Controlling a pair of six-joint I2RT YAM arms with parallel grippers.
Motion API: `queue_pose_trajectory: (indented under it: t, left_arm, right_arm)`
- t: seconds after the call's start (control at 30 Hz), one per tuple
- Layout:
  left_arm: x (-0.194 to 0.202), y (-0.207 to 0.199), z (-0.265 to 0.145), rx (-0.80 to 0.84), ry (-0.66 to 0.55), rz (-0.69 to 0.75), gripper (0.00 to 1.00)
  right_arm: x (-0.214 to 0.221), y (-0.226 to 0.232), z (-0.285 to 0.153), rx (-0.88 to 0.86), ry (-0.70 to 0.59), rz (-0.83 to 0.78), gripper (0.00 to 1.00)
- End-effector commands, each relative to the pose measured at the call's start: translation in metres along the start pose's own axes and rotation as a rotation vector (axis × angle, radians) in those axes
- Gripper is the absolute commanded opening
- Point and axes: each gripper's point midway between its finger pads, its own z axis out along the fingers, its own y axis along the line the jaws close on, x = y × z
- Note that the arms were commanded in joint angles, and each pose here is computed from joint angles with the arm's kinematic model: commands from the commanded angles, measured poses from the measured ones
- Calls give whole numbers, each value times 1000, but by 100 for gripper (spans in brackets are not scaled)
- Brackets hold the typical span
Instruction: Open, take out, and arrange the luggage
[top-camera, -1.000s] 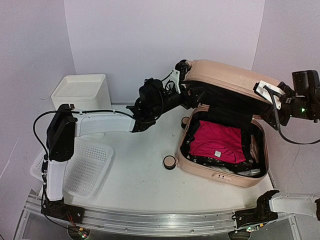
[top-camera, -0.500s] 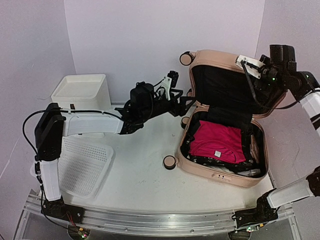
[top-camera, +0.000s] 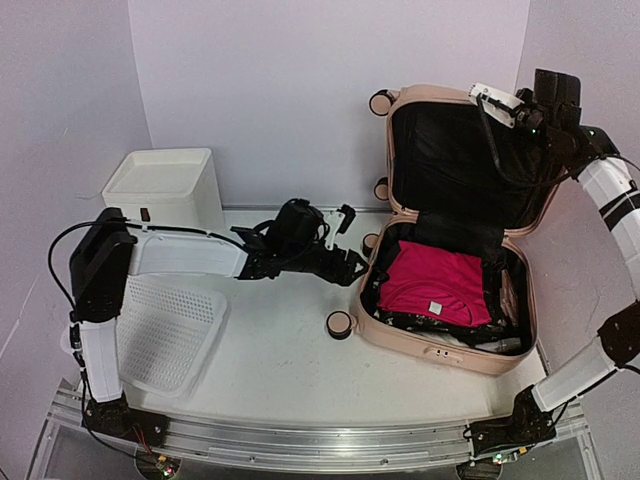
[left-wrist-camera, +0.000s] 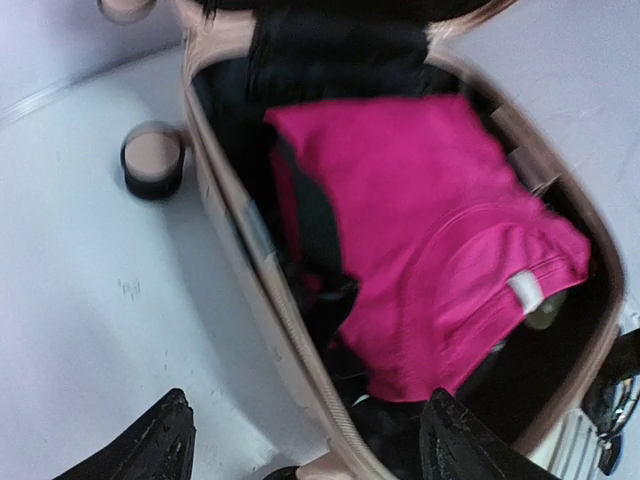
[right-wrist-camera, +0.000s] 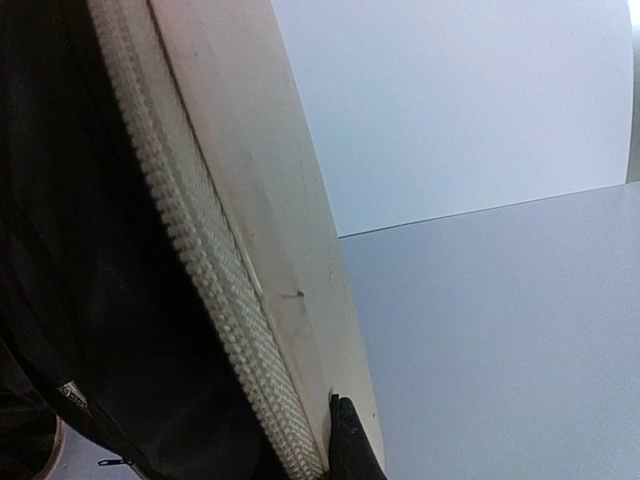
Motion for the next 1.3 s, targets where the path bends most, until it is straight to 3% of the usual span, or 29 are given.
queue_pose_trajectory:
  t: [0.0, 0.23, 0.43, 0.77, 1.03, 1.27]
  left_arm:
    - [24, 22, 23, -108, 142, -67, 77]
    - [41, 54, 42, -183, 188, -173, 75]
    - [64, 72, 47, -237, 183, -281, 52]
    - [100, 70, 49, -203, 206, -420, 30]
    - [75, 92, 71, -167, 116, -551, 24]
    - [37, 109, 100, -111, 34, -574, 23]
  right_arm:
    - [-8, 90, 27, -315, -51, 6, 0]
    - [-37, 75, 41, -334, -203, 172, 0]
    - [-72, 72, 76, -309, -337, 249, 0]
    - [-124, 49, 142, -202, -498, 424, 0]
    - [-141, 40, 204, -66, -517, 553, 0]
    - [-135, 43, 240, 59, -508, 627, 0]
